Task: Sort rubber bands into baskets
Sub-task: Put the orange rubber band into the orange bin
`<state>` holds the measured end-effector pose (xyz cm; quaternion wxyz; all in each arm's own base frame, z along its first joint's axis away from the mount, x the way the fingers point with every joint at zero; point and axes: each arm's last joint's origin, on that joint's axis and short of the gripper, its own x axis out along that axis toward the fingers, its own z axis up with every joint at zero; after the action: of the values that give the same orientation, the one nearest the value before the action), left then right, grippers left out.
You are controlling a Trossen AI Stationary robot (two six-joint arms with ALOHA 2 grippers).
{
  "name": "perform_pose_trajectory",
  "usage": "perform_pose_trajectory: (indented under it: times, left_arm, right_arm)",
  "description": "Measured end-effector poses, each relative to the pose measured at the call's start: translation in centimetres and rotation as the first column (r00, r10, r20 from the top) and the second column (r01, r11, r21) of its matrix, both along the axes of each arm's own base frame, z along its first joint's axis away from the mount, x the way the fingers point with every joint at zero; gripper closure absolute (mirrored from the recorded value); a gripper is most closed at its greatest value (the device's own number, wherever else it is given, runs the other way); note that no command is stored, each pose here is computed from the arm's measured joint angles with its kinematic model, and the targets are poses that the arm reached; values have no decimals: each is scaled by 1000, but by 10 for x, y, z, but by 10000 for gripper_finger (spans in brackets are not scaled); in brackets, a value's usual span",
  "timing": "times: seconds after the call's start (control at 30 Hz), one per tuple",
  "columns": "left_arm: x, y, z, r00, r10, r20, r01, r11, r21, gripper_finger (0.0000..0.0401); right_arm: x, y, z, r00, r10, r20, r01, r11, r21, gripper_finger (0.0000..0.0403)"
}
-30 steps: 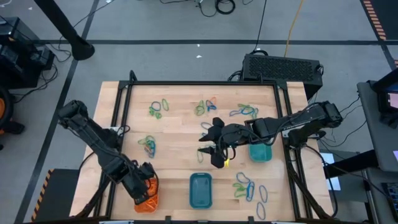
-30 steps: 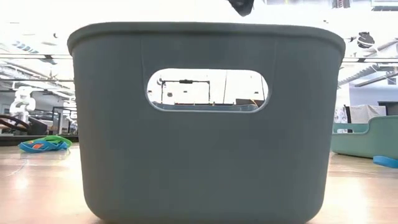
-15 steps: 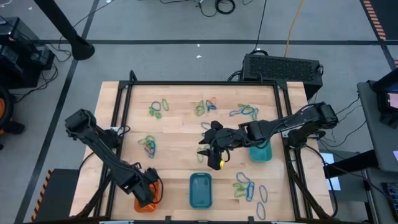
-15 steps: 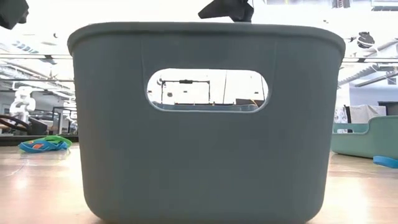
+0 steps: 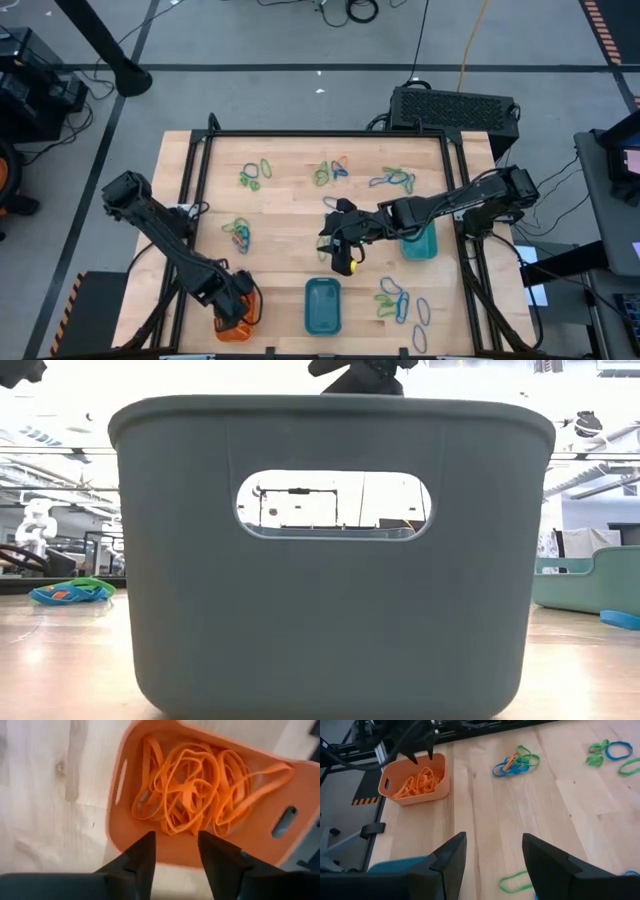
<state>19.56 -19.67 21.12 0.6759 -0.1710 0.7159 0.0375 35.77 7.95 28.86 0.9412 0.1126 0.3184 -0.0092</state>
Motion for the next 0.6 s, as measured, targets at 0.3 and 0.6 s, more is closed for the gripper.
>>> perform_pose_trajectory:
  times: [0.3,0.6]
  left_arm:
    - [7,43,42,959,-53,279,25,994,102,237]
    - [-1,135,60,965,169,202,-220,939,266,237]
  right_arm:
    - [0,0,0,1000,1,2,-1,1000,-2,218]
    - [1,0,1,1000,-18,7,18,1000,21,218]
